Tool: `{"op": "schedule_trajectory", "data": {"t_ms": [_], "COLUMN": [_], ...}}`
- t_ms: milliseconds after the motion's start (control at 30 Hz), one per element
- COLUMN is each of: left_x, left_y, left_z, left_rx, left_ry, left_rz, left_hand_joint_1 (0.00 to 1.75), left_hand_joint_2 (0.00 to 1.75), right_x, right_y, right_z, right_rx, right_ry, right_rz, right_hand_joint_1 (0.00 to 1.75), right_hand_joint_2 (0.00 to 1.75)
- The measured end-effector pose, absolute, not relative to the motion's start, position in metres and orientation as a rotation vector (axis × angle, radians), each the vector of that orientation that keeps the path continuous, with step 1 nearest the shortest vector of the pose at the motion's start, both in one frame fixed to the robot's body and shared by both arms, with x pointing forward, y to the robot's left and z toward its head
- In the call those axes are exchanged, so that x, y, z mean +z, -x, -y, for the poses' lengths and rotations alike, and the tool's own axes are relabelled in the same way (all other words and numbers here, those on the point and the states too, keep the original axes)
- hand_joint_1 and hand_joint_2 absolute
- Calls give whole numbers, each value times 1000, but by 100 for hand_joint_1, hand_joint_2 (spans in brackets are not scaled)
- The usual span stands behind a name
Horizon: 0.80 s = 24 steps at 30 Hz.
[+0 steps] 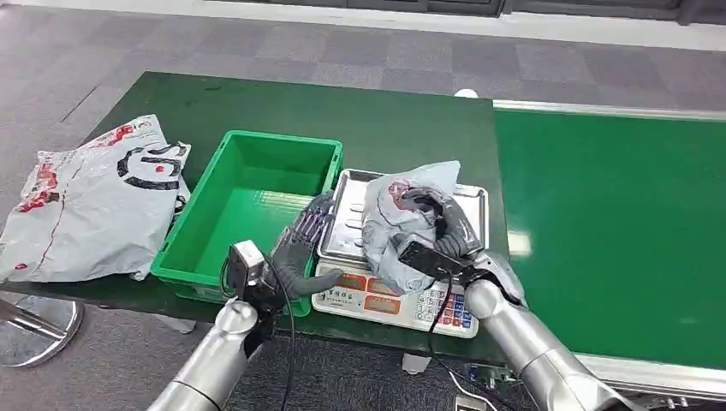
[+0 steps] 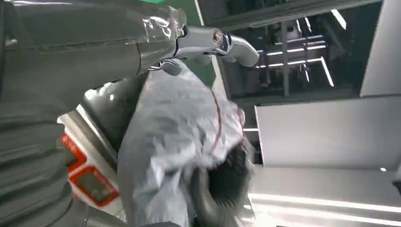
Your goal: Moved the parcel from conveyor to table for the left to box.
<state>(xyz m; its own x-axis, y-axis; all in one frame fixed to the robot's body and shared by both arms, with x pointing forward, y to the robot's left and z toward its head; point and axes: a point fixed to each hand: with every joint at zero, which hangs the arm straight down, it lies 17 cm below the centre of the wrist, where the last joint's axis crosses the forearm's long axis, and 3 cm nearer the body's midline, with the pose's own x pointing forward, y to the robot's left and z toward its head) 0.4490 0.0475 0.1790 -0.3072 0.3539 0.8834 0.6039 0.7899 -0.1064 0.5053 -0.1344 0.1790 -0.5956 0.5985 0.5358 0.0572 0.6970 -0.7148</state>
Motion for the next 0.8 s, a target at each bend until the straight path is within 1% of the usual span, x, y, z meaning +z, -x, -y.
{"op": "schedule_trajectory", "data": {"t_ms": [167, 233, 333, 433, 667, 800], "left_x": [179, 179, 182, 185, 193, 203], "left_y": [-460, -465, -476, -490, -511, -518], "left_z": [-53, -57, -67, -80, -92, -90], "left_rx": [-285, -254, -193, -157, -93, -94], "left_ry": [709, 717, 743, 710, 629, 573], "left_rz": [1918, 1911, 1896, 1899, 1918, 1950], "left_hand_joint_1": [0, 0, 0, 0, 0, 0], "left_hand_joint_2": [175, 175, 175, 175, 175, 175], "right_x": [203, 219, 257, 306, 356, 374], "right_y": [-504, -503, -496, -474, -424, -396], "right_z": [141, 147, 169, 207, 266, 276], "right_rx": [778, 713, 507, 194, -196, -293], "right_ry": [498, 487, 468, 486, 578, 548], "right_rz": [2142, 2183, 2300, 2443, 2539, 2591], "right_hand_joint_1": [0, 0, 0, 0, 0, 0], "right_hand_joint_2": [175, 175, 175, 175, 175, 175]}}
